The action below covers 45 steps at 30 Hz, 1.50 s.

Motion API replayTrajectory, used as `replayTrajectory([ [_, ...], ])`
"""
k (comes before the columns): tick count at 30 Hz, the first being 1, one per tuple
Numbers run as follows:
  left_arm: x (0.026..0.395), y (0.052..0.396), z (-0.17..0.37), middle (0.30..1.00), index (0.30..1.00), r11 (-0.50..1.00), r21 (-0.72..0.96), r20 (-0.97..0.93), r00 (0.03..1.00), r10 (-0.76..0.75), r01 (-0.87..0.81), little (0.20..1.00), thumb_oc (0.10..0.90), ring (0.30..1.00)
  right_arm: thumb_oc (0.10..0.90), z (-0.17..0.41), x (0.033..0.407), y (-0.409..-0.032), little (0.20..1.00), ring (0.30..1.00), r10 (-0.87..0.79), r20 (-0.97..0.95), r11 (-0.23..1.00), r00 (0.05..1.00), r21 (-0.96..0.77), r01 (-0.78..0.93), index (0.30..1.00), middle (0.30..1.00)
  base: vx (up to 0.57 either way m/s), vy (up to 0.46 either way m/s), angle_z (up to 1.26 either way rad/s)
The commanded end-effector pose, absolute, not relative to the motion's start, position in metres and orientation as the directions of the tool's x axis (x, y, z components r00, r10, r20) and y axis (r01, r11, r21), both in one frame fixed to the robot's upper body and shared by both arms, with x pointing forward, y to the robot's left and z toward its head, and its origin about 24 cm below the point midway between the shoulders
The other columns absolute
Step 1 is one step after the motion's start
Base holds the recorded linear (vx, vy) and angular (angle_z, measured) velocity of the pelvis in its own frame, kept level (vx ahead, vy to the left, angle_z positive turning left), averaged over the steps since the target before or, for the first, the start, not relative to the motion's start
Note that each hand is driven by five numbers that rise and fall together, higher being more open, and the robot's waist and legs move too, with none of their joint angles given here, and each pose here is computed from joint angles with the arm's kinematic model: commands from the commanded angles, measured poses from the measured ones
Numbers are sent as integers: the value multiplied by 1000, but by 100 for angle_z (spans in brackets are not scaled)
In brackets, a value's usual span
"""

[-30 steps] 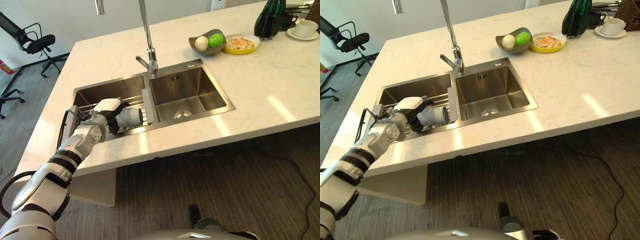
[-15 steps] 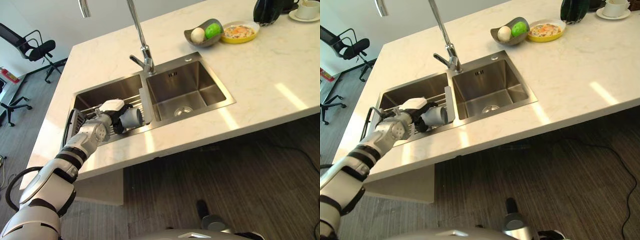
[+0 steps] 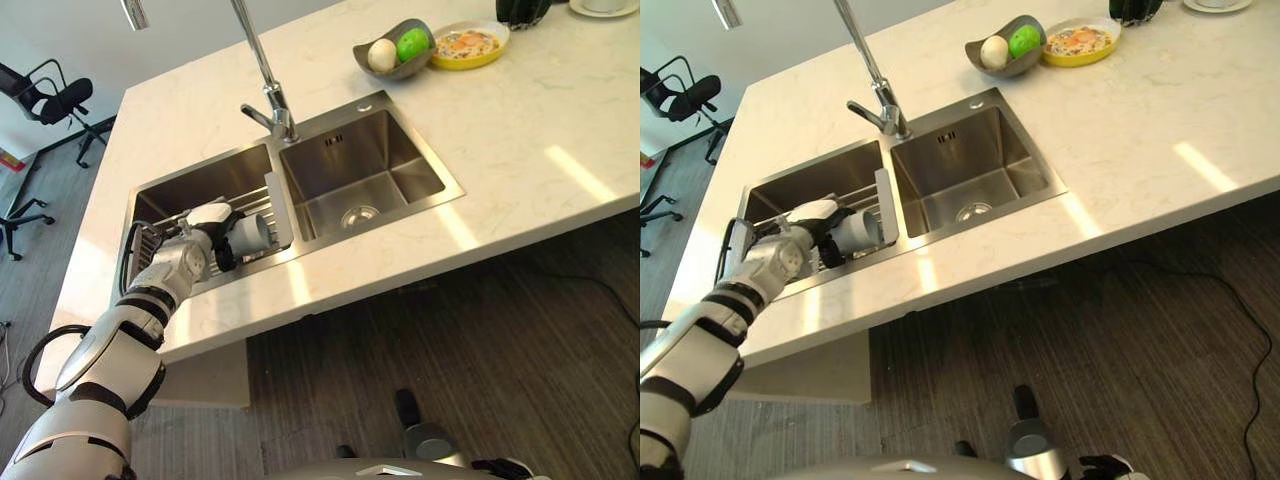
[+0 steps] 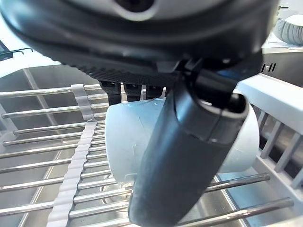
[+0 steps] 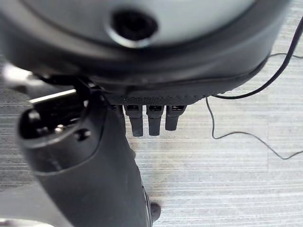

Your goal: Place the dishes in the dishwasher.

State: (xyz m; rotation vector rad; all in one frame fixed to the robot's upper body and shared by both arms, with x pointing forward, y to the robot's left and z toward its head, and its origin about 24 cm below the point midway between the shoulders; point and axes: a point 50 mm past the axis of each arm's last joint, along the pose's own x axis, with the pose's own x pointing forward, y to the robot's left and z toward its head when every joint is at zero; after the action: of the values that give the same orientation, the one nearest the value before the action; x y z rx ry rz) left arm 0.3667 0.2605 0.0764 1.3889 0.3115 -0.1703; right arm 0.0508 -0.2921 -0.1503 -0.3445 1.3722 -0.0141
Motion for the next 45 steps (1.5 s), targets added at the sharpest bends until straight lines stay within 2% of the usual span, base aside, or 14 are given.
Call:
replayTrajectory([
  [1,374,296,115,300,300,202,965,-211,953,217,168,300,400,300,800,-153,42,-288,900,900,-196,-967,947,164,-230,-223,900,900,0,0,0],
  [7,368,306,110,300,300,252,960,-186,949,254,121,300,400,300,800,-154,39,-286,900,900,-190,-968,952,163,-223,-211,900,900,0,0,0],
  [10,364,310,116,300,300,384,922,-70,955,289,-49,300,400,300,800,-157,35,-280,900,900,-185,-970,958,157,-214,-193,900,900,0,0,0],
  [12,360,308,118,300,300,529,828,20,953,302,-185,300,400,300,800,-158,33,-277,900,900,-184,-970,961,157,-211,-180,900,900,-7,-6,2],
  [14,356,293,129,300,300,708,622,172,940,294,-335,300,400,300,800,-160,31,-271,900,900,-179,-971,966,161,-205,-158,900,900,-18,-18,4],
  [17,347,285,129,300,300,790,467,253,916,311,-397,300,400,300,800,-161,25,-271,900,900,-189,-970,966,150,-211,-149,900,900,0,0,6],
  [18,343,268,154,300,300,858,239,400,851,339,-454,300,400,300,800,-161,22,-270,900,900,-205,-968,963,144,-226,-149,900,900,4,7,14],
  [22,335,242,194,300,300,928,-66,555,760,339,-366,300,400,300,800,-162,20,-269,900,900,-220,-966,957,138,-241,-163,900,900,0,4,6],
  [25,321,231,218,300,300,943,-142,652,689,317,-299,300,400,300,800,-162,19,-267,900,900,-222,-964,959,146,-243,-149,900,900,-1,-11,8],
  [30,298,234,230,300,300,940,-119,729,614,302,-321,300,400,300,800,-165,16,-260,900,900,-207,-968,958,140,-230,-175,900,900,-1,-8,9],
  [31,287,244,226,300,300,916,-60,743,595,306,-396,300,400,300,800,-165,16,-260,900,900,-235,-962,938,137,-261,-226,900,900,-7,-16,8],
  [36,256,265,219,300,300,819,71,782,542,308,-569,300,400,300,800,-167,22,-253,900,900,-254,-953,945,163,-280,-167,900,900,-16,-17,21],
  [41,225,290,185,300,300,721,236,706,624,334,-652,300,400,300,800,-162,60,-252,900,900,-235,-926,917,295,-312,-249,900,900,-100,-23,69],
  [45,220,291,168,300,300,733,283,649,686,329,-619,300,400,300,800,-159,62,-260,900,900,-239,-922,913,306,-320,-254,900,900,-182,-100,145],
])
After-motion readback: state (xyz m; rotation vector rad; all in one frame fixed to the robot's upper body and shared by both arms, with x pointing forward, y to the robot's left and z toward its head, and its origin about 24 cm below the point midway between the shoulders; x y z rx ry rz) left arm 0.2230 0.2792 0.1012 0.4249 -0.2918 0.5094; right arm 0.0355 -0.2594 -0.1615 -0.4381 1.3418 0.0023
